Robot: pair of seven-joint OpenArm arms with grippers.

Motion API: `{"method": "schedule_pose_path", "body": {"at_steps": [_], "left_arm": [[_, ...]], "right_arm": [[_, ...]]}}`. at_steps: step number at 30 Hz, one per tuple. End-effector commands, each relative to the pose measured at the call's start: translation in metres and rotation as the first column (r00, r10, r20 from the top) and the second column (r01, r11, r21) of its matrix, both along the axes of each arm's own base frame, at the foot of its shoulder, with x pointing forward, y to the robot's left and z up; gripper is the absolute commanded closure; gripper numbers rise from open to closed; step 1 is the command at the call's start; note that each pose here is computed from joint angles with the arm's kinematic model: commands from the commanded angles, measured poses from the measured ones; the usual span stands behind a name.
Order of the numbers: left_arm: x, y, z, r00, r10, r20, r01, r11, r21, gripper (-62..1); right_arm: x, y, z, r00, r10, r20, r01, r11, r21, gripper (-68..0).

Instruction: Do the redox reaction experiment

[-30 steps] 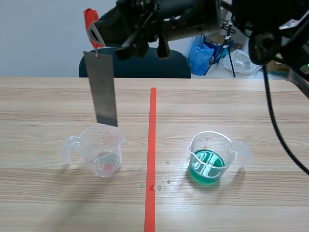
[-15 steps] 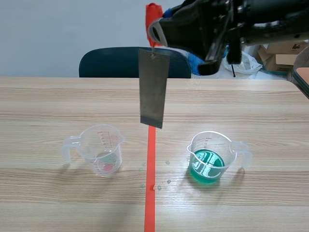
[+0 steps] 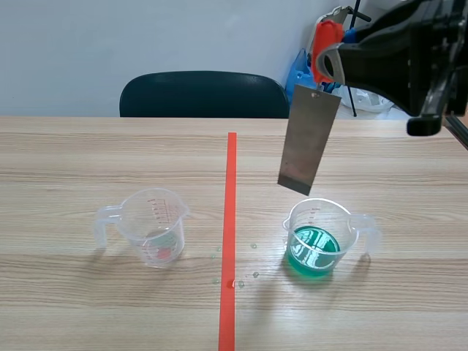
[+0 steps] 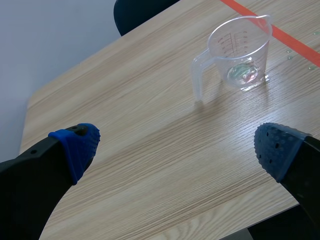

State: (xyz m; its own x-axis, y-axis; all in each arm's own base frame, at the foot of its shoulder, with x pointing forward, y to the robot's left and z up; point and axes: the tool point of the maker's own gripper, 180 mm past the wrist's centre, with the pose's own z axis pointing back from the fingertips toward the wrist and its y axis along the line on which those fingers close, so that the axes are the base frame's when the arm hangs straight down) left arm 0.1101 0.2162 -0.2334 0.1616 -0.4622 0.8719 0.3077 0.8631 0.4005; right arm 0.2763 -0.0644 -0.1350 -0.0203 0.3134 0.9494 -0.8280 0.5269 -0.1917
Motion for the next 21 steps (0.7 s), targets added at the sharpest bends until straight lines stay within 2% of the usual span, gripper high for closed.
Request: {"method": "schedule_pose_path", "body": {"at_steps": [1,12,21], "left_arm": [[0.002,-0.002,0.006,1.000,-0.003,0.022,0.003,1.000,-0.012,-62.3],[0.002,-0.002,0.006,1.000,-0.003,0.022,0.003,1.000,-0.012,-62.3],[0.002,-0.002,0.005,1.000,-0.003,0.022,0.003,1.000,-0.012,-62.3]], "right_arm": [[-0.002,-0.001,0.008,1.000,0.005,0.017,-0.006,1.000,0.018,-0.6],[-0.007,-0.030,-0.005,0.997,-0.079,-0.023,0.080,0.997,0.010,-0.6],[-0.009,-0.043,-0.003,0.995,-0.101,-0.009,0.101,0.995,-0.003,-0.6]]}}
